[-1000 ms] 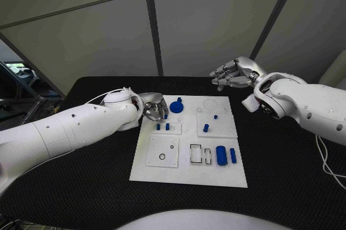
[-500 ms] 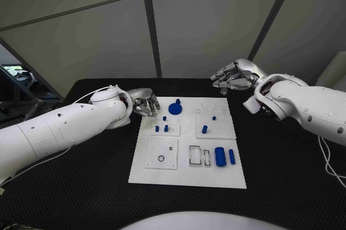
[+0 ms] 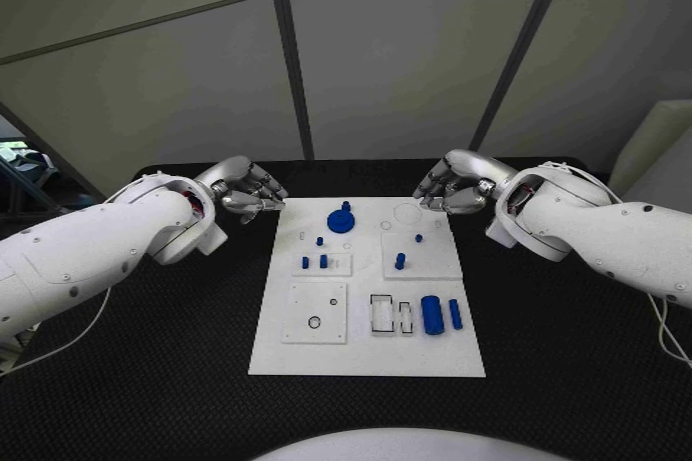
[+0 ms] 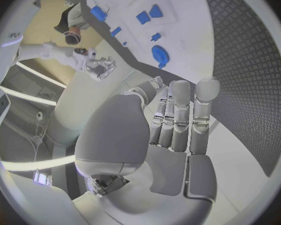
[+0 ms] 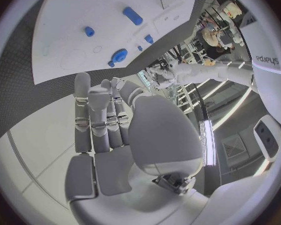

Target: Assemble the parts on the task board

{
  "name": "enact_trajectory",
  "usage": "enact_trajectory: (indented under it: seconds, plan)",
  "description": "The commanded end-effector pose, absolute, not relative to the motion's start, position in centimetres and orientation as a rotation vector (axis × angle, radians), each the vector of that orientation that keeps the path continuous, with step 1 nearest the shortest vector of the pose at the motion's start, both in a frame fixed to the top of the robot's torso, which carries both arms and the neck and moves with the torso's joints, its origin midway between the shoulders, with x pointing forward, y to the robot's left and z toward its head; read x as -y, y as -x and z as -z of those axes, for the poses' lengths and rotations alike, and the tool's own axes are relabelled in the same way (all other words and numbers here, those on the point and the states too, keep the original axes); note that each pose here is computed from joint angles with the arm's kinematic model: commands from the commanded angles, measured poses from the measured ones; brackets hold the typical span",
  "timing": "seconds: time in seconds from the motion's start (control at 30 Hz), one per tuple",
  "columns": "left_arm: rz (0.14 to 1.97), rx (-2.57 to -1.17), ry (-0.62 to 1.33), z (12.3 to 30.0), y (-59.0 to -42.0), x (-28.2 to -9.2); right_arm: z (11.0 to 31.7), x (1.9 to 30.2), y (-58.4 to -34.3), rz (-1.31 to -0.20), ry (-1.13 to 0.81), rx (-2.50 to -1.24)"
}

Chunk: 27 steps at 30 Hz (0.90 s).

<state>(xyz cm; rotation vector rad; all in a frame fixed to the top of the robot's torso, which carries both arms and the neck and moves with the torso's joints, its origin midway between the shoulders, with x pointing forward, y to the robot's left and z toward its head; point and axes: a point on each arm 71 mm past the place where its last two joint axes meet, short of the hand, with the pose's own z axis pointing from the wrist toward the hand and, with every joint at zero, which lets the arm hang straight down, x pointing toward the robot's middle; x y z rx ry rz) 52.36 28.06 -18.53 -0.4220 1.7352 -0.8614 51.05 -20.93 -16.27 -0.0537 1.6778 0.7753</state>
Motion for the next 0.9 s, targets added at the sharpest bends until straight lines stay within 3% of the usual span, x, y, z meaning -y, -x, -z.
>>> enact_trajectory:
  seconds: [0.03, 0.33, 0.9]
  plan:
    - [1.196, -1.497, 0.802, 17.1, -52.1, -28.3, 16.9, 20.8, -50.6, -0.539, 0.253, -1.680]
    - [1.455, -1.317, 1.019, 16.2, -51.0, -27.5, 18.4, 19.8, -49.4, -0.424, 0.370, -1.693]
    - [1.548, -1.298, 1.032, 15.7, -50.1, -26.0, 20.8, 18.1, -48.9, -0.394, 0.439, -1.739]
